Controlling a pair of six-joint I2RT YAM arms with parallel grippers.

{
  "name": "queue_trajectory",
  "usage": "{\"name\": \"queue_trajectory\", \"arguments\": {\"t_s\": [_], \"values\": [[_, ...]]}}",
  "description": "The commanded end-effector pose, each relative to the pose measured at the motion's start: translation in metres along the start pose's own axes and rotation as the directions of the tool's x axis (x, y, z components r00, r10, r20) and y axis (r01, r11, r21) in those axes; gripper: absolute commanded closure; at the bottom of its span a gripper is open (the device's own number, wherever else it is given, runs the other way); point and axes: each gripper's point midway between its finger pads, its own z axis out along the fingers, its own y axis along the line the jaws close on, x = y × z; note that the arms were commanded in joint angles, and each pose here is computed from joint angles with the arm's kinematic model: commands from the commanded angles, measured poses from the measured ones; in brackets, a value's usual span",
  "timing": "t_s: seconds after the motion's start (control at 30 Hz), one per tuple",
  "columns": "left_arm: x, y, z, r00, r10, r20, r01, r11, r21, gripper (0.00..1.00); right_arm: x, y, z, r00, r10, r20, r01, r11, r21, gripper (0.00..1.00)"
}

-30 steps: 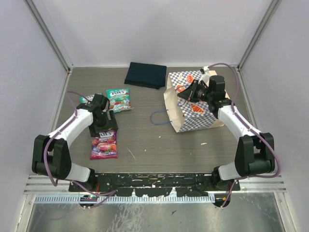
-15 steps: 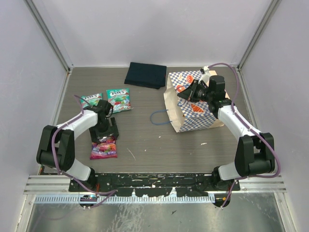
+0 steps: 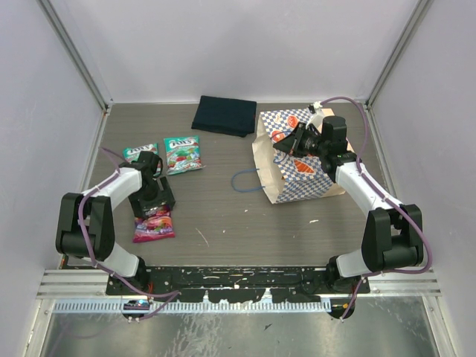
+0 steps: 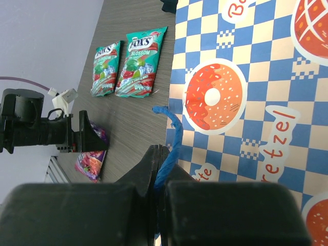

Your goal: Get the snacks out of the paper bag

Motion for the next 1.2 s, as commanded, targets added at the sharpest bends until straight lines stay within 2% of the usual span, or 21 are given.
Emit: {"name": "queue_trajectory", "arguments": {"t_s": [0.0, 0.5, 0.63, 0.73, 0.87, 0.93, 1.0, 1.07, 1.17], "values": [[-0.03, -0.004, 0.002, 0.995, -0.025, 0.101, 0.022, 0.999, 0.035, 0.08, -0.015, 0.012, -0.004, 0.998, -0.037, 0.048, 0.039, 0.999, -0.037, 0.99], [-0.047, 0.0, -0.006, 0.989, -0.008, 0.148, 0.008, 1.0, -0.002, 0.08, -0.014, 0.012, -0.003, 0.998, -0.036, 0.043, 0.038, 0.998, -0.042, 0.99], [-0.053, -0.004, -0.029, 0.987, -0.003, 0.161, -0.001, 1.0, 0.025, 0.08, -0.014, 0.013, -0.003, 0.998, -0.037, 0.044, 0.039, 0.998, -0.043, 0.99], [-0.061, -0.009, -0.062, 0.982, 0.013, 0.187, -0.024, 0.998, 0.058, 0.08, -0.015, 0.013, -0.003, 0.998, -0.035, 0.043, 0.037, 0.998, -0.044, 0.99], [-0.069, -0.028, -0.115, 0.958, 0.035, 0.284, -0.09, 0.979, 0.184, 0.09, -0.015, 0.015, -0.002, 0.999, -0.023, 0.043, 0.025, 0.998, -0.051, 0.99], [-0.069, -0.05, -0.135, 0.941, 0.016, 0.337, -0.129, 0.94, 0.317, 0.1, -0.014, 0.017, -0.003, 0.999, -0.012, 0.043, 0.014, 0.998, -0.059, 0.99], [-0.067, -0.072, -0.159, 0.921, -0.017, 0.389, -0.177, 0.872, 0.457, 0.12, -0.014, 0.019, -0.003, 0.999, -0.007, 0.049, 0.01, 0.999, -0.054, 0.99], [-0.061, -0.091, -0.167, 0.923, -0.014, 0.386, -0.213, 0.816, 0.538, 0.12, -0.014, 0.023, -0.004, 0.998, -0.013, 0.055, 0.016, 0.999, -0.041, 0.99], [-0.06, -0.105, -0.169, 0.921, 0.005, 0.389, -0.245, 0.784, 0.57, 0.15, -0.013, 0.037, -0.002, 0.998, -0.036, 0.055, 0.037, 0.999, -0.024, 0.99]]}}
